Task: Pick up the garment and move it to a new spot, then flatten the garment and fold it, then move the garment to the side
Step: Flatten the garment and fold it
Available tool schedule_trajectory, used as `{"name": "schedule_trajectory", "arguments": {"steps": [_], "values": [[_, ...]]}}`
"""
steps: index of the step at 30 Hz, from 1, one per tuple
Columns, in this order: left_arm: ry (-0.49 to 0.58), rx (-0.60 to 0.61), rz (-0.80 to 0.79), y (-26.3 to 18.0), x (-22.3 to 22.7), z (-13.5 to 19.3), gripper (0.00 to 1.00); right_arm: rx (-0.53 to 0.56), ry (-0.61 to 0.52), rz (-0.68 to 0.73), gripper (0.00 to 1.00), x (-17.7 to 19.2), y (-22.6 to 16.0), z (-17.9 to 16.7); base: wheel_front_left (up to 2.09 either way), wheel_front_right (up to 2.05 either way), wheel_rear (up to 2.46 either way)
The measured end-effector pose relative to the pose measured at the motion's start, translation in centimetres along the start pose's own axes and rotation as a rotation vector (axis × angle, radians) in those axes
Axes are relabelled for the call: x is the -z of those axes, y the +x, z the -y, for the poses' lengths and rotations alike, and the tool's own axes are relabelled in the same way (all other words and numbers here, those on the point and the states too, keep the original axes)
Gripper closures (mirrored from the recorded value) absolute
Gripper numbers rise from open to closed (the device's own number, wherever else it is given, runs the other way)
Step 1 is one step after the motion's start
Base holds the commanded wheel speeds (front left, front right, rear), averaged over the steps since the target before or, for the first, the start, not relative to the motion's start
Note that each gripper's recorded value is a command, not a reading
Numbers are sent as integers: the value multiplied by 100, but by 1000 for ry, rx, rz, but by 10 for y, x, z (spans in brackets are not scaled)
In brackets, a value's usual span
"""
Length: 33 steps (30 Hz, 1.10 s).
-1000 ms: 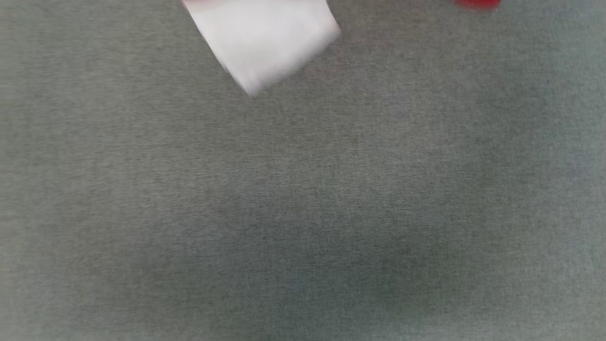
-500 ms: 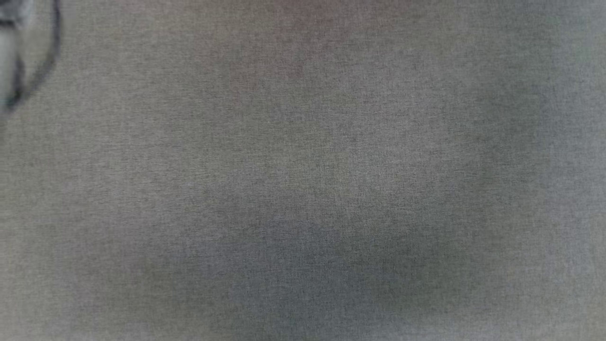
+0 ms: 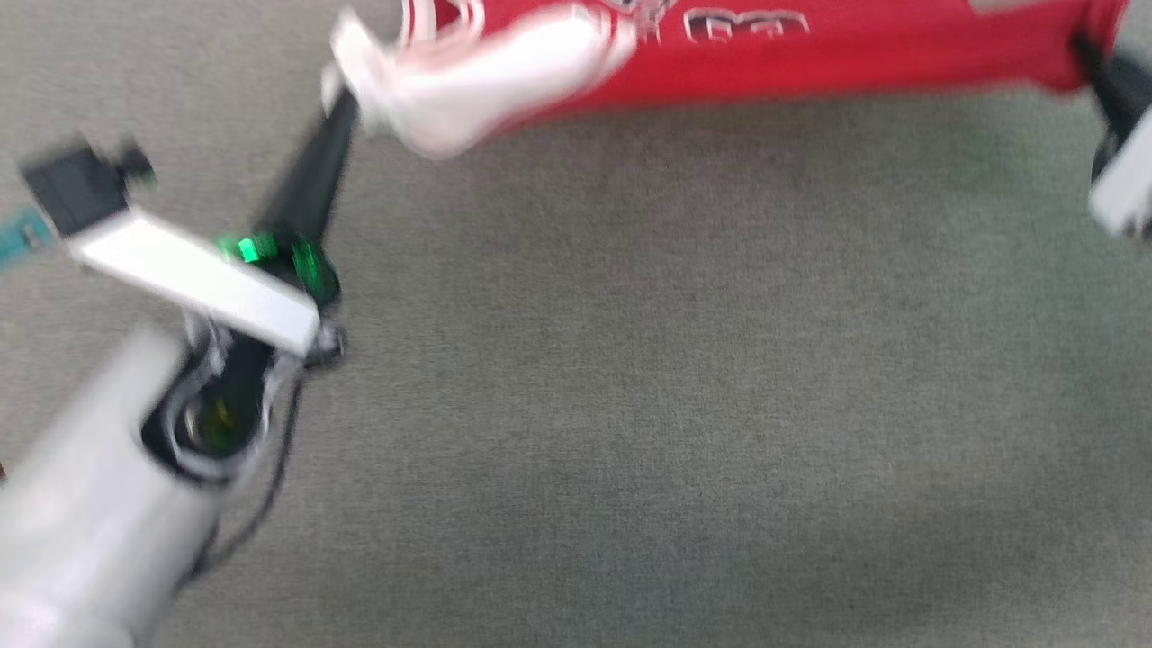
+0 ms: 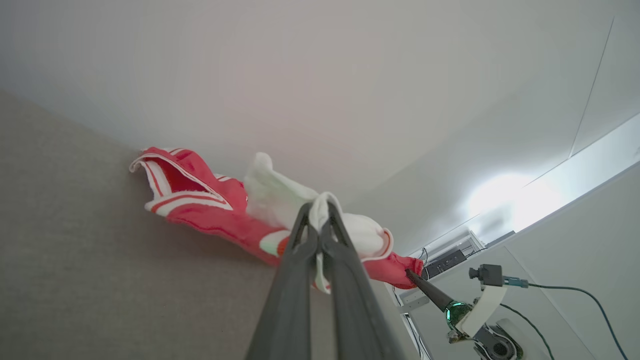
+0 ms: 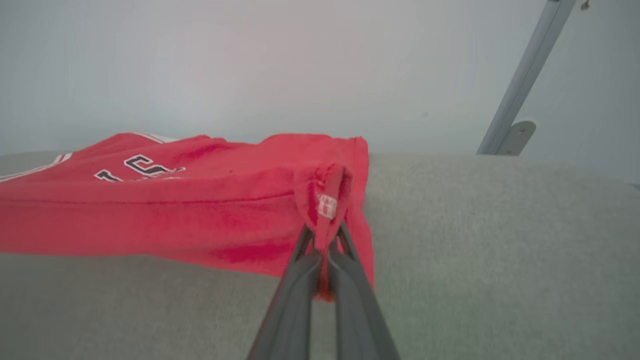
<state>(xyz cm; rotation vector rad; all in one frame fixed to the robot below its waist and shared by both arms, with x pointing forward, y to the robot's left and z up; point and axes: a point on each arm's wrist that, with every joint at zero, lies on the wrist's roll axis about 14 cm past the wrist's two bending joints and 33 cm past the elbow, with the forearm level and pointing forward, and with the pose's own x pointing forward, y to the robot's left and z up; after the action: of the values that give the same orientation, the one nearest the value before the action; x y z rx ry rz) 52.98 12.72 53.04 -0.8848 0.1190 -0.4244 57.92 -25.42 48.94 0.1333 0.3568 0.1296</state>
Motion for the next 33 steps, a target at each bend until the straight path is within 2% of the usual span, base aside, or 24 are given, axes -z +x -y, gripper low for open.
{"name": "schedule_trajectory", "arguments": {"steps": [9,16,24,29,33], "values": [[-87,-101,-38,-94,41,-4,100,-81,62,-169,100,79,-80,-7,0,0,0],[-115,-120,-29,-139,51,8,100,-107,93,-212,100,100,-125,-12,0,0,0],[-134,-199,-60,-188,71,4,100,-112,127,-306,100,133,-166,-15,0,0,0],[-115,-184,-68,-193,74,11,100,-112,141,-294,100,128,-176,-19,0,0,0],[-83,-104,-77,-169,65,24,100,-113,161,-274,100,117,-170,-24,0,0,0]]}}
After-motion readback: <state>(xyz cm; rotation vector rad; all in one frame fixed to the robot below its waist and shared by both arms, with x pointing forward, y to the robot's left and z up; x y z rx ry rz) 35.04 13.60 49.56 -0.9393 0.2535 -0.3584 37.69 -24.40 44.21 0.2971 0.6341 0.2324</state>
